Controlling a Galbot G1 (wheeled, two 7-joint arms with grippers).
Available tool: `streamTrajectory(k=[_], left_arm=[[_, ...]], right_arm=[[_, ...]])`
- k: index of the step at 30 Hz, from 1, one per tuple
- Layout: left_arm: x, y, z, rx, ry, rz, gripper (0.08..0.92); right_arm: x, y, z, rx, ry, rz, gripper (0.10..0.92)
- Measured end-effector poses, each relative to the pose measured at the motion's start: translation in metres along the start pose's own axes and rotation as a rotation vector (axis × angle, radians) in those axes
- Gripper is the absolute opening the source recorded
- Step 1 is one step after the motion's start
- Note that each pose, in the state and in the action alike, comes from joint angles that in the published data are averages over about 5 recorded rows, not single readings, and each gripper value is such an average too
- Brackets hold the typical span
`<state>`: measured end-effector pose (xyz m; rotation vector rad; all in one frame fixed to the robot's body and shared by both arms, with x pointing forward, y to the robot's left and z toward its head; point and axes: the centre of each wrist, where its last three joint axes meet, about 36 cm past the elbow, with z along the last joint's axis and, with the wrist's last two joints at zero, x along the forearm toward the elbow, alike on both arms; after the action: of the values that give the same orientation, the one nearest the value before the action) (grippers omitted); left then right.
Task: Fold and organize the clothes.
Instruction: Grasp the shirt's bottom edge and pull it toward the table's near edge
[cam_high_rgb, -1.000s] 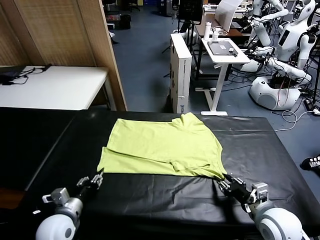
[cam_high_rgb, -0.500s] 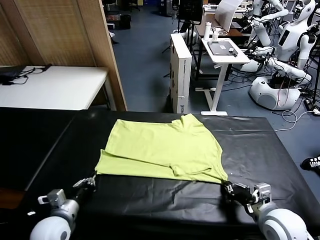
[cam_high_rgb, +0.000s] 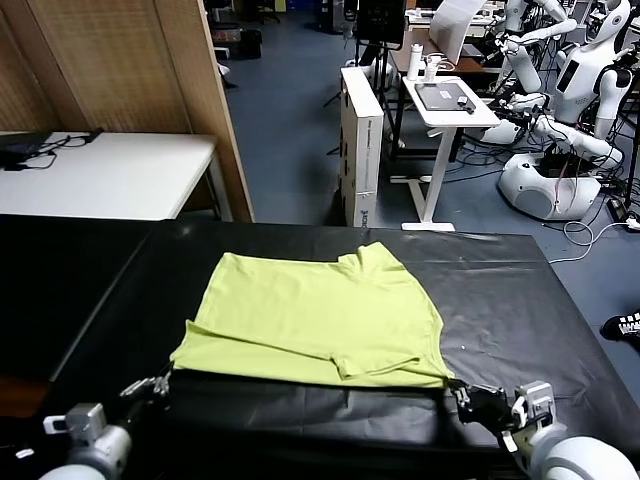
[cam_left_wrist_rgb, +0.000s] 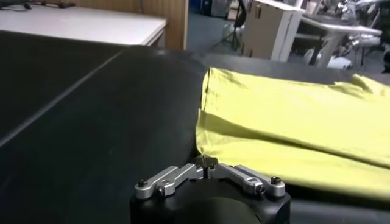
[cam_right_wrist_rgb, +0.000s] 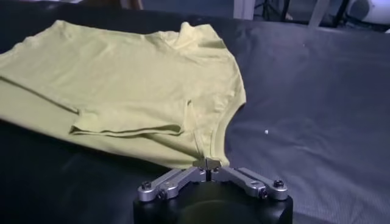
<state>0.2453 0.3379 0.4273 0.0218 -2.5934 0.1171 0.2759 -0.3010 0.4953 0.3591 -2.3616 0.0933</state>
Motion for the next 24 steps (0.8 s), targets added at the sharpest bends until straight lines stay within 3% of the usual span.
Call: streamTrajectory(k=[4, 8, 11, 14, 17, 24], left_arm=[[0.005, 0.0, 0.0, 0.004, 0.023, -0.006, 0.18], [0.01, -0.001, -0.002, 0.001, 0.041, -0.017, 0.395], [0.012, -0.002, -0.005, 0.001, 0.055, -0.023, 0.584], [0.014, -0.001, -0.011, 0.004, 0.072, -0.017, 0.764], [0.015, 0.002, -0.022, 0.006, 0.076, -0.013, 0.878], [0.004, 0.01, -0.056, 0.027, 0.03, 0.004, 0.907]], right_arm=[[0.005, 0.003, 0.0, 0.006, 0.004, -0.009, 0.479], [0.011, 0.005, -0.001, 0.003, 0.006, -0.027, 0.738], [0.016, 0.006, -0.006, -0.008, -0.001, -0.049, 0.867], [0.016, 0.003, -0.015, -0.01, -0.023, -0.05, 0.902], [0.01, -0.005, -0.029, 0.002, -0.057, -0.039, 0.906], [-0.024, -0.038, -0.073, -0.036, -0.154, -0.009, 0.907]])
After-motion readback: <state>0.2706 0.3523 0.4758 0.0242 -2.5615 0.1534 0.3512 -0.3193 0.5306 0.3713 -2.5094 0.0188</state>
